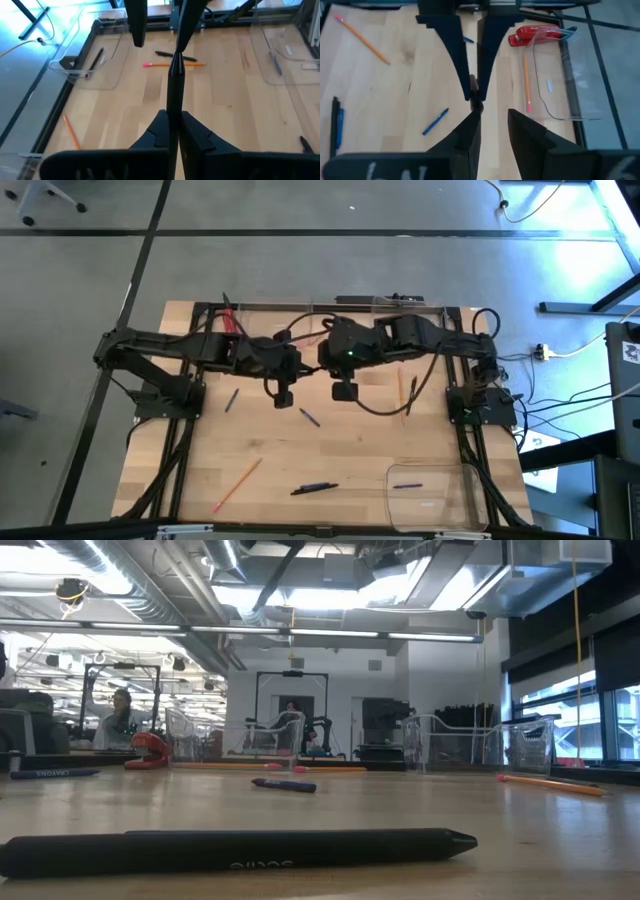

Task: Sort crayons/erasers/pens/pencils in bins
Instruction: Put the black pen into the top right transparent bin

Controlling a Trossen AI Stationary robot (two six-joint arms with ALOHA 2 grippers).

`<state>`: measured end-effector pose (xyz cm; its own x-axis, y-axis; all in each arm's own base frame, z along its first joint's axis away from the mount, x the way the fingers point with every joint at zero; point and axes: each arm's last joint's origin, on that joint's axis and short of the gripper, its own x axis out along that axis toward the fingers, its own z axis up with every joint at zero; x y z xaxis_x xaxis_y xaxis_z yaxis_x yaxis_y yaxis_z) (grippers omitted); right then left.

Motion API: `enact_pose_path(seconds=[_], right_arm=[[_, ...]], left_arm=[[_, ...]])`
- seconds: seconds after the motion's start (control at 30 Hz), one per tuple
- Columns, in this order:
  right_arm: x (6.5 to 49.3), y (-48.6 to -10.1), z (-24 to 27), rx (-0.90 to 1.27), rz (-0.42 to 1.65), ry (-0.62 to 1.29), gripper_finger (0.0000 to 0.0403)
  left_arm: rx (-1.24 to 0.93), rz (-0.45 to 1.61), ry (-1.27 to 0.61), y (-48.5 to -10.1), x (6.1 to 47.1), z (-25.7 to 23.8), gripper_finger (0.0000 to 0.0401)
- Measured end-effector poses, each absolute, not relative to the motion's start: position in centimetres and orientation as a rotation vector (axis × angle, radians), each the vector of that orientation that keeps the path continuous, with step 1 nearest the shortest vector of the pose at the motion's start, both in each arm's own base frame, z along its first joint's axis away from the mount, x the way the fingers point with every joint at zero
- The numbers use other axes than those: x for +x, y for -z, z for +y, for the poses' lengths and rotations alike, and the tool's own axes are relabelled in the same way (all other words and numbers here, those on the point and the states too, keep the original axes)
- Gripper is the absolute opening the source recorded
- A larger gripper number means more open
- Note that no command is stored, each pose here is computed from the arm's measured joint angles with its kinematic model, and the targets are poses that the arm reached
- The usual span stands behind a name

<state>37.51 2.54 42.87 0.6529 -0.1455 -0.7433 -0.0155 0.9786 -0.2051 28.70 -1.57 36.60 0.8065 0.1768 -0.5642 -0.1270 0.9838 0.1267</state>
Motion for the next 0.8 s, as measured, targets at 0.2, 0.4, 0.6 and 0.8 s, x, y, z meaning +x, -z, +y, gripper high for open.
enact_pose_path(seconds=[0.2,0.4,0.6,0.8], right_arm=[[37.83,-42.51,2.58,-0.212,0.868,0.069,0.01],[37.81,-42.55,2.58,-0.236,0.868,0.057,0.01],[37.86,-42.49,2.6,-0.263,0.871,0.038,0.01],[37.86,-42.49,2.62,-0.273,0.871,0.033,0.01]], left_arm=[[0.086,0.62,-0.167,-36.48,28.67,-1.56,0.0006],[0.086,0.625,-0.17,-36.45,28.65,-1.54,0.0006],[0.09,0.637,-0.197,-36.41,28.52,-1.46,0.0006],[0.088,0.641,-0.206,-36.4,28.5,-1.21,0.0006]])
